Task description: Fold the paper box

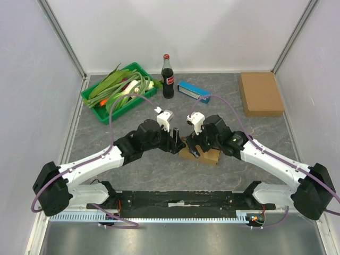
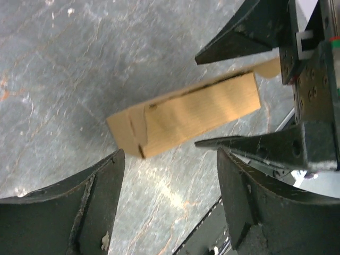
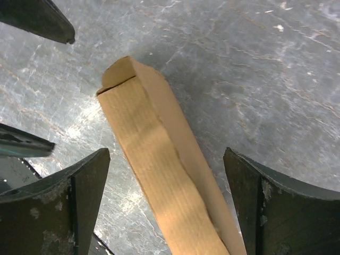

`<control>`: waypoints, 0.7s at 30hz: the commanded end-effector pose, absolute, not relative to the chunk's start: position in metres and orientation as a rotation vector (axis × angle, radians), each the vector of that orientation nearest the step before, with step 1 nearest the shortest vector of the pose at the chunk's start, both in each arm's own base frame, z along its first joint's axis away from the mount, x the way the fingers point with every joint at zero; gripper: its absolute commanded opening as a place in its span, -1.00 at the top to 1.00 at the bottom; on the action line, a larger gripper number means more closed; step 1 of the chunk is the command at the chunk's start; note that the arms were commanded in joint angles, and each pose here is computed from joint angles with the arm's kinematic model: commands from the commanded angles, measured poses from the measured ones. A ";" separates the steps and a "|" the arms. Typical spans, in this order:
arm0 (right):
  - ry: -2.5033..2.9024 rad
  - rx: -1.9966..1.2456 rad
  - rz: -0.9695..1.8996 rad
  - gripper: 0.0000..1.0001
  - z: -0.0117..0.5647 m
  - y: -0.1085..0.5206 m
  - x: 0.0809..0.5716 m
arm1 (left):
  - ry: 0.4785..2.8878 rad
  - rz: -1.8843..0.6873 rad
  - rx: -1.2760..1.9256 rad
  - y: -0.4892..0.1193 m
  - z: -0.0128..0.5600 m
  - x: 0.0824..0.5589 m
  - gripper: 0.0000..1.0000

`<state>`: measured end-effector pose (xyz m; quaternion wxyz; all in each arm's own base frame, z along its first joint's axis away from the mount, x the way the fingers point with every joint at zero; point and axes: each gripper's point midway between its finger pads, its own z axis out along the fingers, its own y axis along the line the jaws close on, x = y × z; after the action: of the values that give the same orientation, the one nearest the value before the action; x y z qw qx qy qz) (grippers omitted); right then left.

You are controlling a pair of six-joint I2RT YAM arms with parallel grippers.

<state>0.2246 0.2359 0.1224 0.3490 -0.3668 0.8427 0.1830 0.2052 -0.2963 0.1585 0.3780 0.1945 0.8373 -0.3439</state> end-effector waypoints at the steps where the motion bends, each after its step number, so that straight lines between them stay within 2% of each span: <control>1: 2.186 -0.733 0.428 -0.93 0.164 0.222 0.244 | 2.124 -0.882 0.576 -0.319 0.170 0.221 -0.47; 3: 2.232 -0.576 0.290 -0.95 0.170 0.195 0.257 | 2.128 -0.866 0.580 -0.323 0.171 0.227 -0.34; 6: 2.335 -0.366 0.151 -0.95 0.181 0.156 0.251 | 2.157 -0.821 0.605 -0.325 0.161 0.233 -0.29; 10: 2.515 -0.228 0.105 -0.87 0.176 0.119 0.211 | 2.158 -0.755 0.632 -0.319 0.157 0.236 -0.20; 15: 2.554 -0.182 0.253 -0.59 0.173 0.122 0.182 | 2.158 -0.736 0.656 -0.318 0.154 0.237 -0.03; 21: 2.545 -0.174 0.186 -0.36 0.151 0.115 0.188 | 2.185 -0.746 0.665 -0.322 0.147 0.237 0.15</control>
<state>0.1915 0.1195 0.1706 0.3078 -0.0785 0.9445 0.0838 0.2283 -0.3154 0.1369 0.3475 0.2422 0.8581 -0.2902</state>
